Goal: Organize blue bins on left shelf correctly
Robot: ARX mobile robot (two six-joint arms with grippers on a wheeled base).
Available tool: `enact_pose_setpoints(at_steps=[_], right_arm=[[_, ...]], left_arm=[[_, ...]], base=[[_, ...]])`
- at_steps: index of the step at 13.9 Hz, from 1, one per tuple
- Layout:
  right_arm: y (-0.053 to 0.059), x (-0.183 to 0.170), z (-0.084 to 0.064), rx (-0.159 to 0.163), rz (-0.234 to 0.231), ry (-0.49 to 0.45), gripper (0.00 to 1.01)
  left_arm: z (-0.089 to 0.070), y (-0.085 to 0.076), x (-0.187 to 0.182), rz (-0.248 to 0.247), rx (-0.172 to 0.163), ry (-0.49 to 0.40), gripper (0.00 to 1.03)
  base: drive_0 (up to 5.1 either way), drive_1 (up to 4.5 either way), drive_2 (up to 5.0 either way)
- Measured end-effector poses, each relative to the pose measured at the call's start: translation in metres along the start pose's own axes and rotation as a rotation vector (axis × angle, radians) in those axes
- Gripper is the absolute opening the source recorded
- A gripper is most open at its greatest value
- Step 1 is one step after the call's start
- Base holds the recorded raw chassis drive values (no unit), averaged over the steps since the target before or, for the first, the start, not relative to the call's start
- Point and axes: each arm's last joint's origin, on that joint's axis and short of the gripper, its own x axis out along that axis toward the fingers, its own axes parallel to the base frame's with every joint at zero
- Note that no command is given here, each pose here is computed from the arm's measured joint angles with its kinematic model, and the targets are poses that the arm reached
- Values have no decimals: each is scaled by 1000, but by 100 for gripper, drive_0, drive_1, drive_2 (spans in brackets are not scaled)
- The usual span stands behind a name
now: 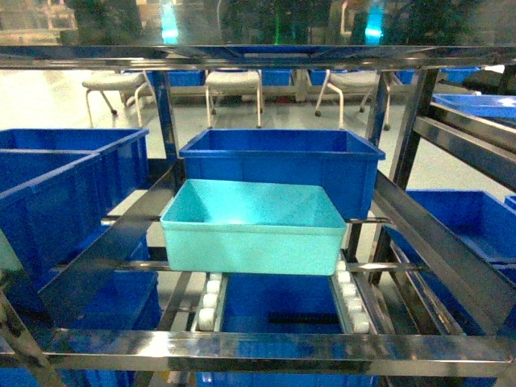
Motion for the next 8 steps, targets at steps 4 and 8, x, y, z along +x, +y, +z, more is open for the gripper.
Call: enact_pose_setpoints(at_steps=[4, 8], right_arm=[[0, 0, 0, 0, 0, 0, 74], [0, 0, 0, 1, 0, 0, 100]], left_arm=[[0, 0, 0, 0, 0, -1, 64], [0, 0, 0, 0, 0, -2, 90]], base=[[1, -215, 218], [-4, -437, 430]])
